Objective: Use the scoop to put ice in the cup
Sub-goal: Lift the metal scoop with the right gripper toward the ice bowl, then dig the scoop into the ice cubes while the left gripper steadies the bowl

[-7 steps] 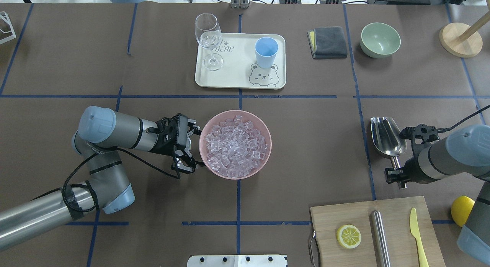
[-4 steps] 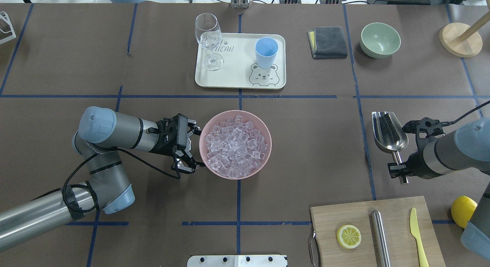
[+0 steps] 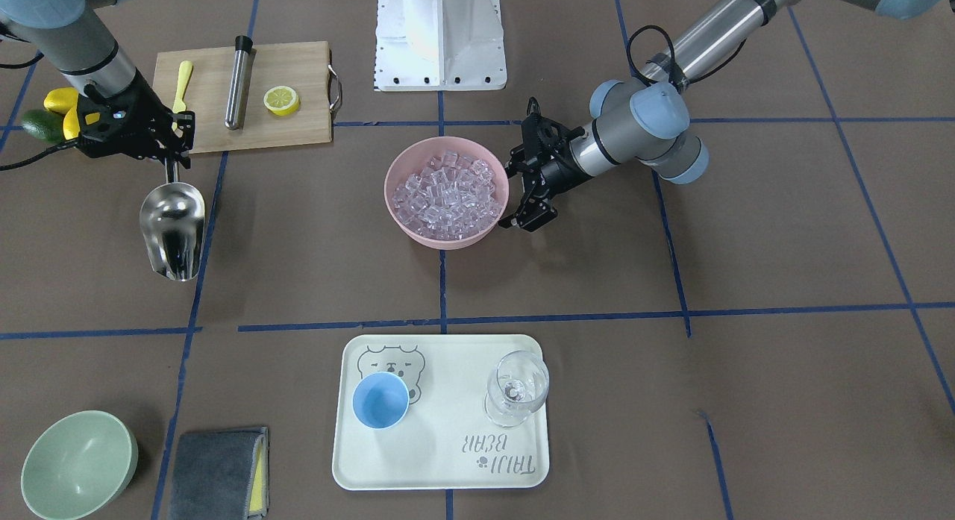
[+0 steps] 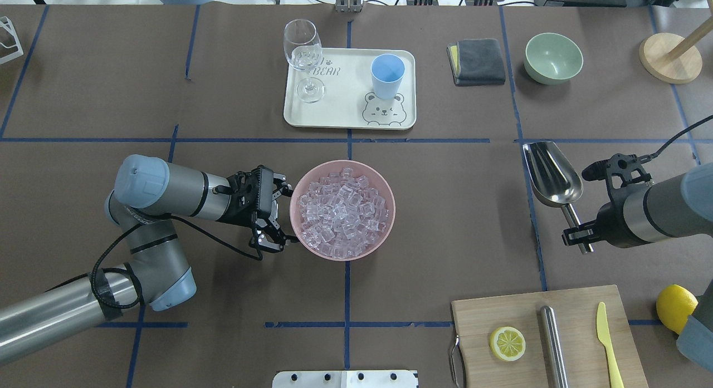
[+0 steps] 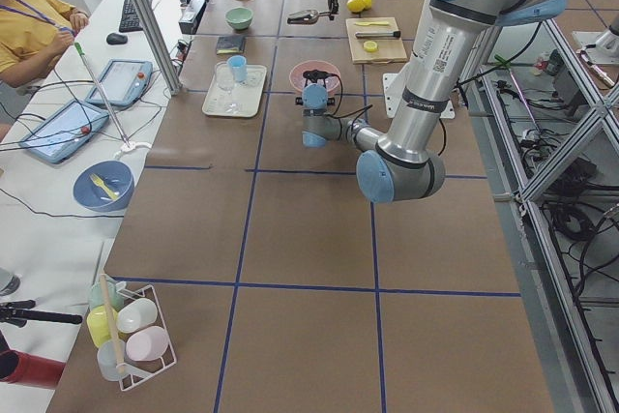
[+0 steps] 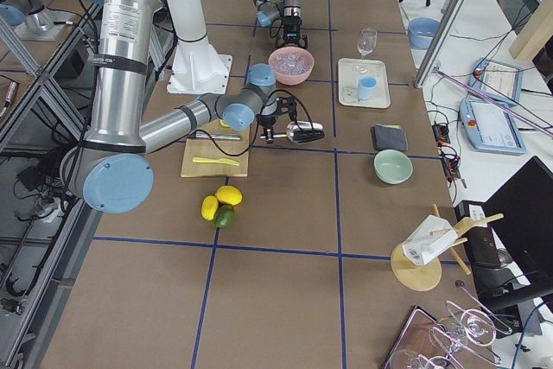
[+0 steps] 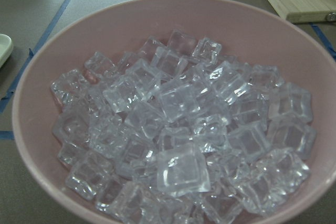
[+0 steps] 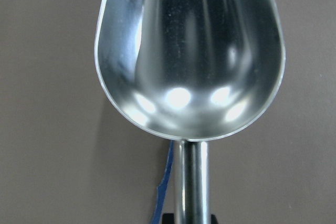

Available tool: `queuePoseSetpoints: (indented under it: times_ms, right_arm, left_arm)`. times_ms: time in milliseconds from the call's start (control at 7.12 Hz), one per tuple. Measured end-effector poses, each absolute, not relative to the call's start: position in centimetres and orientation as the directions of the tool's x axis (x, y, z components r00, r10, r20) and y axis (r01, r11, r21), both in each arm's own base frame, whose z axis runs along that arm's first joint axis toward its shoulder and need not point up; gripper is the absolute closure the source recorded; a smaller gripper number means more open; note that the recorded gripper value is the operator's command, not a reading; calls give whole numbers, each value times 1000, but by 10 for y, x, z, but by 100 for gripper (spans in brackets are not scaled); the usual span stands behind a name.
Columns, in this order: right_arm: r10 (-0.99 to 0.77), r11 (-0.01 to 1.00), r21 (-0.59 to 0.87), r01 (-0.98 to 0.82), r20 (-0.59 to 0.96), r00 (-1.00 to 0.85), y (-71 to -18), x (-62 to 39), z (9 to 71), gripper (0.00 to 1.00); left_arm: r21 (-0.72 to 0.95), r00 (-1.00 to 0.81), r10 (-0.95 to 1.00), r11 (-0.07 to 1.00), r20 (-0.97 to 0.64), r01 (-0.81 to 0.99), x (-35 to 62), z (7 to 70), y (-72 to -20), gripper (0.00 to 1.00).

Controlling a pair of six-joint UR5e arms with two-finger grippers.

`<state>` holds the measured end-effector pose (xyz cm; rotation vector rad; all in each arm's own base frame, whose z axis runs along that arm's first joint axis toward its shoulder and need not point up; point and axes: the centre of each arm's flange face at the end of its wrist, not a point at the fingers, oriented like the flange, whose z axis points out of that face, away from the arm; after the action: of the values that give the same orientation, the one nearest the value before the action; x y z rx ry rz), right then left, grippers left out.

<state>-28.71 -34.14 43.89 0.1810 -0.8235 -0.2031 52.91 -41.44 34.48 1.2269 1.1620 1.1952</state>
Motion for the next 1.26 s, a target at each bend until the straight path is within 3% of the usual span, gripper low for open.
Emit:
queuePoseSetpoints:
  times_ms: [281,702,1263]
  right_arm:
    - [-439,893,396,216,656,614,-341,-281,420,100]
    - [-695,706,603,371,493,523,-347,-269,408,100]
    - [-749,655,591,471,430,504,-349,-305,328,100]
  left_arm:
    - [1000,40,999,-12,13,-15,529,345,-414,0]
    - [1000,40,999,-12,12,-16,530,345,-414,0]
    - [1000,40,999,-11,12,-15,529,346,-413,0]
